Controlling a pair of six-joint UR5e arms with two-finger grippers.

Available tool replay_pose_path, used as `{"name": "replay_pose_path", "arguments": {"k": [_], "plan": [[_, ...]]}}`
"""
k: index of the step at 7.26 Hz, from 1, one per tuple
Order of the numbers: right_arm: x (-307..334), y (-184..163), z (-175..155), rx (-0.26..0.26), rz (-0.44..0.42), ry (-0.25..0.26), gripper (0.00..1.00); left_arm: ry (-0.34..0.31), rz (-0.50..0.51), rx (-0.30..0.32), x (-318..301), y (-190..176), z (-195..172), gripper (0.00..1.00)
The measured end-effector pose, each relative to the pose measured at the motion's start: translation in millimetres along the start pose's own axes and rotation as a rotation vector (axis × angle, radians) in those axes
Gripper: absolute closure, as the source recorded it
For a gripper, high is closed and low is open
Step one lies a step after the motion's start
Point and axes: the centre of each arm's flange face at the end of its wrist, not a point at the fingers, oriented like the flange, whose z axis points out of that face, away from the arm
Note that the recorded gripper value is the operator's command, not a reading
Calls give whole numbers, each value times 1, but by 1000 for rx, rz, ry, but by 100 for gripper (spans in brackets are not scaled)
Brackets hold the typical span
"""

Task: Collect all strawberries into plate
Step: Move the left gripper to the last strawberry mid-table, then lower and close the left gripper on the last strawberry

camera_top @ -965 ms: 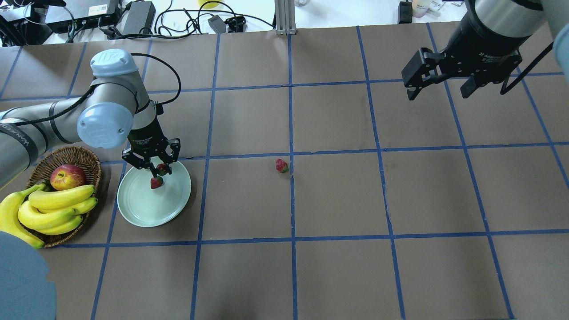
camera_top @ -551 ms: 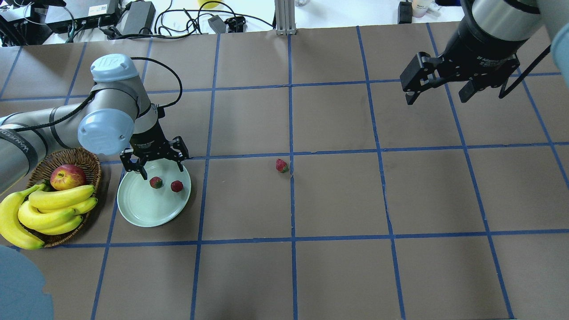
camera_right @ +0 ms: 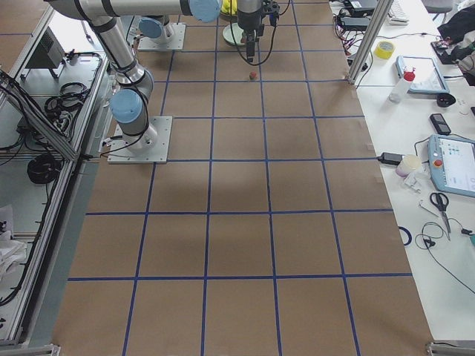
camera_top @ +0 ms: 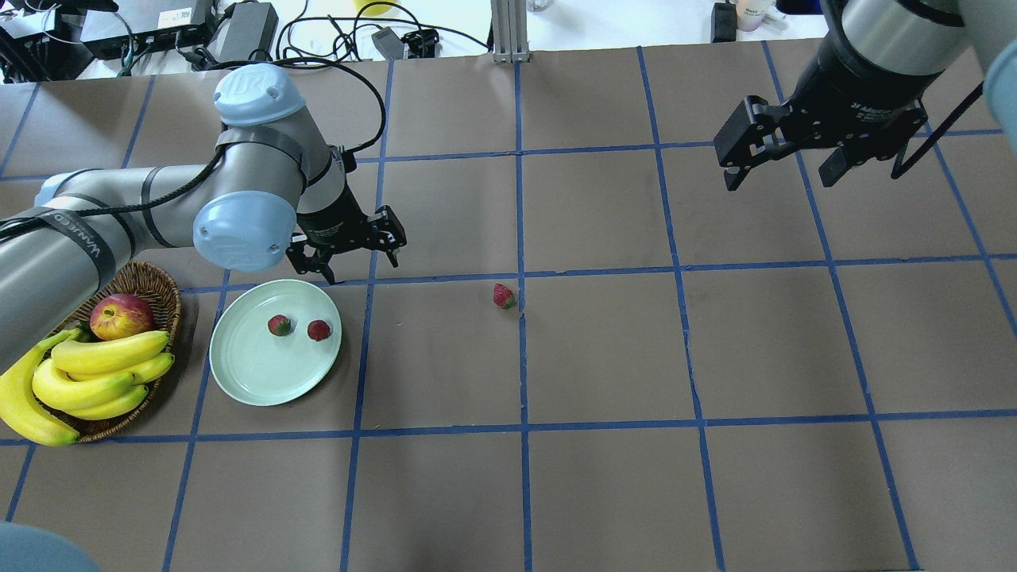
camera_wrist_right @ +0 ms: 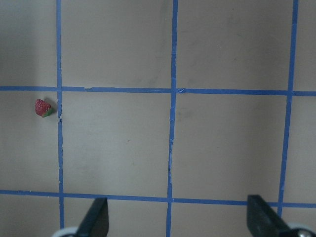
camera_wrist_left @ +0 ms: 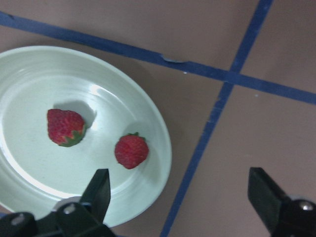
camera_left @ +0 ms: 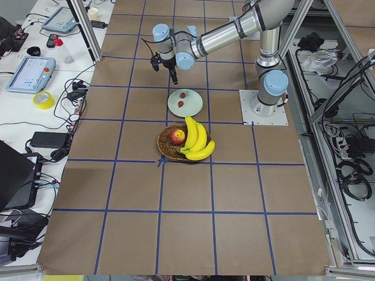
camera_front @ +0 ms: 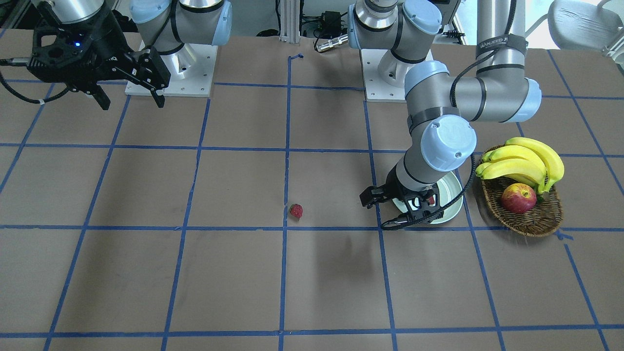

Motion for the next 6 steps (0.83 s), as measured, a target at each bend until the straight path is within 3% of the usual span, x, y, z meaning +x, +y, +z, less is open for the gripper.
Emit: {"name": "replay_pose_path", "arguments": {"k": [3, 6], "plan": [[0, 0, 0, 0, 1, 1, 0, 117, -230, 8, 68, 31, 19, 0], [1, -1, -2, 11, 12, 8, 0, 132, -345, -50, 108, 55, 55, 0]]}}
